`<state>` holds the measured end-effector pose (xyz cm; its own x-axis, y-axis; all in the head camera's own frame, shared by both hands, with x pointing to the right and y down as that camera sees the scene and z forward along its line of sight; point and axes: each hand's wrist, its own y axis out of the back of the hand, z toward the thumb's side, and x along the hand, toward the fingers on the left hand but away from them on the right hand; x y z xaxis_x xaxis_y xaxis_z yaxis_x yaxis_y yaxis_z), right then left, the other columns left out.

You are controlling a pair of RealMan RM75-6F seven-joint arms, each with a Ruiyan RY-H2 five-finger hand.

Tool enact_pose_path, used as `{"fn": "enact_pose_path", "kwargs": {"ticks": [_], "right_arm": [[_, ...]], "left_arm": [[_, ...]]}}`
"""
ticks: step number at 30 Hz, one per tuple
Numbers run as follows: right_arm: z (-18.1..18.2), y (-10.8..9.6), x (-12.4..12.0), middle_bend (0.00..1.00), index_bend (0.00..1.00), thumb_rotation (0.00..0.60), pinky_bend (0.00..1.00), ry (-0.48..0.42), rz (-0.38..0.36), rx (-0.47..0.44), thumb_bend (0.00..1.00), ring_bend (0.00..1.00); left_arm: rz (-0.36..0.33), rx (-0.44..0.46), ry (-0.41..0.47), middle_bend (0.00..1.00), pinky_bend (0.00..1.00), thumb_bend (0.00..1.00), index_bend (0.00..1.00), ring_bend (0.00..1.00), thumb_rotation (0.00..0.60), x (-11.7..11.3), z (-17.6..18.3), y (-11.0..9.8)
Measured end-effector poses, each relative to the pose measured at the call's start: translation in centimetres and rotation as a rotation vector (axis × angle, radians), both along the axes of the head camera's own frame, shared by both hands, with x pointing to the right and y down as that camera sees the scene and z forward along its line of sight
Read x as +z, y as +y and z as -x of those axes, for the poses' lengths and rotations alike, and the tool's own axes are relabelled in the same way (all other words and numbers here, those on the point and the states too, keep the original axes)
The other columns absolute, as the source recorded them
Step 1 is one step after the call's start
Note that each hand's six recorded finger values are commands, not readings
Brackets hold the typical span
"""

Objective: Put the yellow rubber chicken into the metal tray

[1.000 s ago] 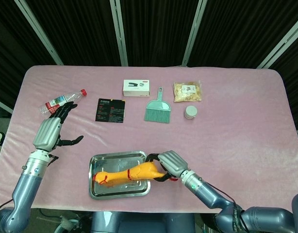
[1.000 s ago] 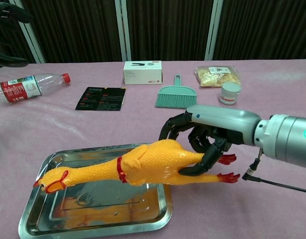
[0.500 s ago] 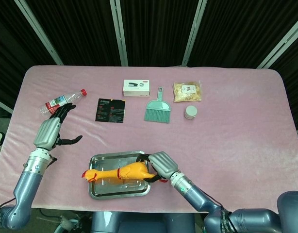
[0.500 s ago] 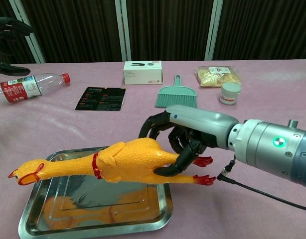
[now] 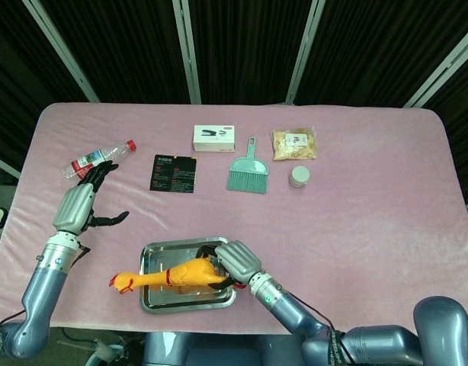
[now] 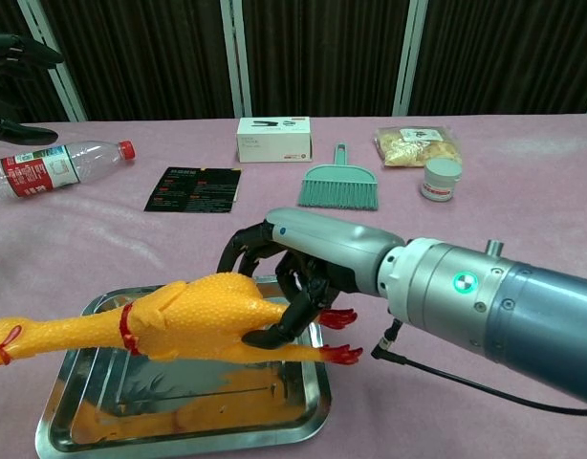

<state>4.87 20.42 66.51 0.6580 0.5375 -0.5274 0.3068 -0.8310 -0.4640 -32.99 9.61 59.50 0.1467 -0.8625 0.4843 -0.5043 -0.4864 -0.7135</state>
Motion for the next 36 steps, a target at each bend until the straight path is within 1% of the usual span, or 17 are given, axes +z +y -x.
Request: {"fn": "enact_pose_path", "kwargs": {"ticks": [2, 4, 6, 9, 11, 12, 14, 15, 17, 20, 28, 30, 31, 33, 34, 35, 36], "right_arm": [[0.4, 0.1, 0.2, 0.77, 0.98, 0.600, 0.72, 0.000, 0.001, 0.000, 0.47, 0.68], [0.7, 0.1, 0.5, 0.73, 0.88, 0.600, 0.67, 0.004, 0.001, 0.000, 0.47, 0.63], [0.8, 0.2, 0.9, 0.59, 0.67, 0.600, 0.55, 0.014, -0.003, -0.004, 0.47, 0.49], [0.9, 0.6, 1.4, 0.42, 0.41, 0.600, 0.38, 0.032, -0.005, -0.029, 0.47, 0.31], [0.9, 0.9, 1.6, 0.29, 0.24, 0.600, 0.24, 0.046, -0.002, -0.058, 0.40, 0.17], [0.8, 1.1, 1.7, 0.25, 0.19, 0.600, 0.21, 0.052, -0.001, -0.071, 0.36, 0.14], [0.5, 1.2, 1.8, 0.16, 0.05, 0.600, 0.11, 0.065, -0.004, -0.097, 0.22, 0.06], [0.5, 1.2, 1.7, 0.13, 0.02, 0.600, 0.08, 0.069, -0.005, -0.106, 0.16, 0.03], [0.3, 1.2, 1.6, 0.09, 0.00, 0.600, 0.05, 0.074, -0.010, -0.122, 0.09, 0.01], [0.1, 1.0, 1.2, 0.04, 0.00, 0.600, 0.02, 0.076, -0.020, -0.129, 0.03, 0.00], [-1.1, -0.6, -0.3, 0.03, 0.00, 0.600, 0.02, 0.078, -0.051, -0.099, 0.01, 0.00], [-1.7, -1.2, -0.7, 0.05, 0.00, 0.600, 0.04, 0.082, -0.064, -0.088, 0.01, 0.00], [-2.0, -1.5, -0.9, 0.07, 0.02, 0.600, 0.08, 0.085, -0.070, -0.082, 0.02, 0.02], [-3.1, -2.5, -1.4, 0.14, 0.09, 0.600, 0.16, 0.093, -0.092, -0.059, 0.09, 0.06], [-3.7, -3.0, -1.7, 0.18, 0.15, 0.600, 0.21, 0.097, -0.104, -0.043, 0.15, 0.10], [-4.7, -3.8, -2.1, 0.21, 0.20, 0.600, 0.24, 0.103, -0.120, -0.019, 0.21, 0.13], [-5.4, -4.4, -2.4, 0.23, 0.23, 0.600, 0.25, 0.107, -0.133, 0.000, 0.23, 0.14]], "left_arm": [[0.000, -0.004, -0.001, 0.04, 0.17, 0.17, 0.12, 0.04, 0.600, 0.0, 0.1, 0.0], [0.001, -0.007, -0.003, 0.04, 0.16, 0.17, 0.12, 0.03, 0.600, 0.0, 0.3, 0.0], [0.002, -0.009, -0.005, 0.03, 0.14, 0.17, 0.12, 0.02, 0.600, 0.0, 0.4, 0.0], [0.005, -0.008, -0.010, 0.03, 0.14, 0.17, 0.11, 0.02, 0.600, 0.0, 0.6, 0.0], [0.004, -0.010, -0.011, 0.02, 0.14, 0.17, 0.11, 0.02, 0.600, 0.0, 0.6, 0.0], [0.003, -0.011, -0.010, 0.02, 0.14, 0.17, 0.11, 0.02, 0.600, -0.1, 0.6, -0.1], [0.001, -0.012, -0.007, 0.02, 0.14, 0.17, 0.11, 0.01, 0.600, -0.1, 0.6, -0.1], [0.000, -0.011, -0.006, 0.02, 0.14, 0.17, 0.11, 0.01, 0.600, -0.1, 0.5, -0.1], [-0.002, -0.010, -0.005, 0.01, 0.14, 0.17, 0.10, 0.01, 0.600, -0.2, 0.5, -0.1], [-0.004, -0.010, -0.004, 0.01, 0.14, 0.17, 0.10, 0.00, 0.600, -0.2, 0.4, -0.2], [-0.015, -0.014, -0.002, 0.01, 0.14, 0.17, 0.10, 0.00, 0.600, -0.5, 0.4, -0.4], [-0.021, -0.016, -0.004, 0.02, 0.14, 0.17, 0.10, 0.00, 0.600, -0.7, 0.4, -0.5], [-0.024, -0.017, -0.007, 0.02, 0.14, 0.17, 0.10, 0.00, 0.600, -0.7, 0.5, -0.6], [-0.031, -0.018, -0.018, 0.02, 0.14, 0.17, 0.10, 0.00, 0.600, -0.9, 0.7, -0.7], [-0.034, -0.017, -0.026, 0.03, 0.14, 0.17, 0.11, 0.00, 0.600, -0.9, 0.9, -0.7], [-0.037, -0.015, -0.035, 0.03, 0.14, 0.17, 0.11, 0.00, 0.600, -0.9, 1.0, -0.8], [-0.041, -0.012, -0.048, 0.04, 0.14, 0.17, 0.12, 0.00, 0.600, -1.0, 1.2, -0.8]]}}
